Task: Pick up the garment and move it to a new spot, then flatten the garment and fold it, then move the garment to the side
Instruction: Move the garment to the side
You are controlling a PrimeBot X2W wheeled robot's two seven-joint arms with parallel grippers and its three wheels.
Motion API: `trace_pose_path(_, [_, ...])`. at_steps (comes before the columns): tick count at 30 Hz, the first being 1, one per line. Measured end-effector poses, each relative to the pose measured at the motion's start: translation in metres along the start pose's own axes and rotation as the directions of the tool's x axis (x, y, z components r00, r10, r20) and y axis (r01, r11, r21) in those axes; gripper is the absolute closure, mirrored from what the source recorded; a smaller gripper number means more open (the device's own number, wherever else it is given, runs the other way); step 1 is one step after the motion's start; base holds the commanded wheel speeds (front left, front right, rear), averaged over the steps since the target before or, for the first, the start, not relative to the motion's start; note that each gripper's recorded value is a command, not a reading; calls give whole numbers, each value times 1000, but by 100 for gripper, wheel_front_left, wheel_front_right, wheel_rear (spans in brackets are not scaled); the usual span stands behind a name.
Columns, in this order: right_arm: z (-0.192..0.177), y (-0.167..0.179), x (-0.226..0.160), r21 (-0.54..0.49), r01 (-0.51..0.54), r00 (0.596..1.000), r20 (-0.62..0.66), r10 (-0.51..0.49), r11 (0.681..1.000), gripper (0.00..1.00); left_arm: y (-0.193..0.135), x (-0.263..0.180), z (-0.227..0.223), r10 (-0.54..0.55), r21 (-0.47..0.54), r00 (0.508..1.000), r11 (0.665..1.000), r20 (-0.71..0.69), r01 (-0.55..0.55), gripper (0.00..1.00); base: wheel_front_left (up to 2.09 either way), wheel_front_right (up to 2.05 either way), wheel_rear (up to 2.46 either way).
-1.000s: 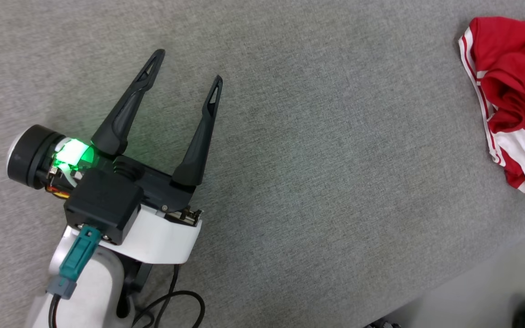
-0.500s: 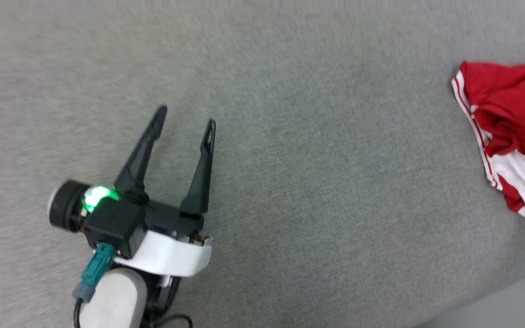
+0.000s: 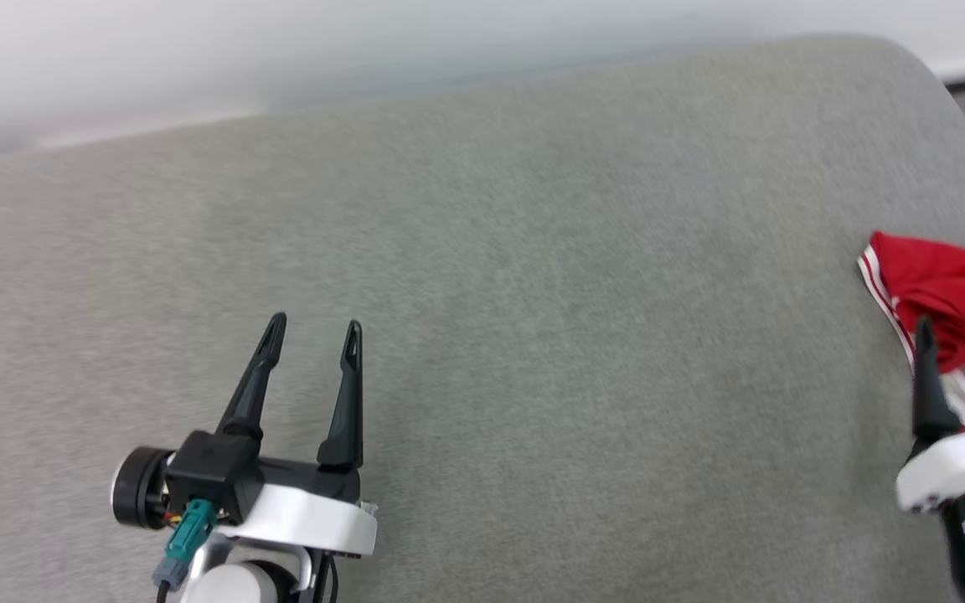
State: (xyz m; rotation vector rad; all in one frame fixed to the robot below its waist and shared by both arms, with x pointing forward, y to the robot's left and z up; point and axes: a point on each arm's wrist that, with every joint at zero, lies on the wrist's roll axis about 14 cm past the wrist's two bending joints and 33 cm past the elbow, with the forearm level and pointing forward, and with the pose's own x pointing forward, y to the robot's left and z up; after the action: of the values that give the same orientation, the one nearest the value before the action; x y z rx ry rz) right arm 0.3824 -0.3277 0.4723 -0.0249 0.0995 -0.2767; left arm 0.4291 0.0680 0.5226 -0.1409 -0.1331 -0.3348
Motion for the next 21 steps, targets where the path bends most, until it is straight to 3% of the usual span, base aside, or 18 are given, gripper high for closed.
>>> trace_pose_path(13, [43,102,-43,117,-256,964,111,243,960,0,56,-66,25,225,62,974,972,24,-226,0,0,0,0])
trace_pose_path(21, [74,125,-72,90,-339,929,191,317,937,0,78,-106,33,308,106,951,945,31,-309,0,0,0,0])
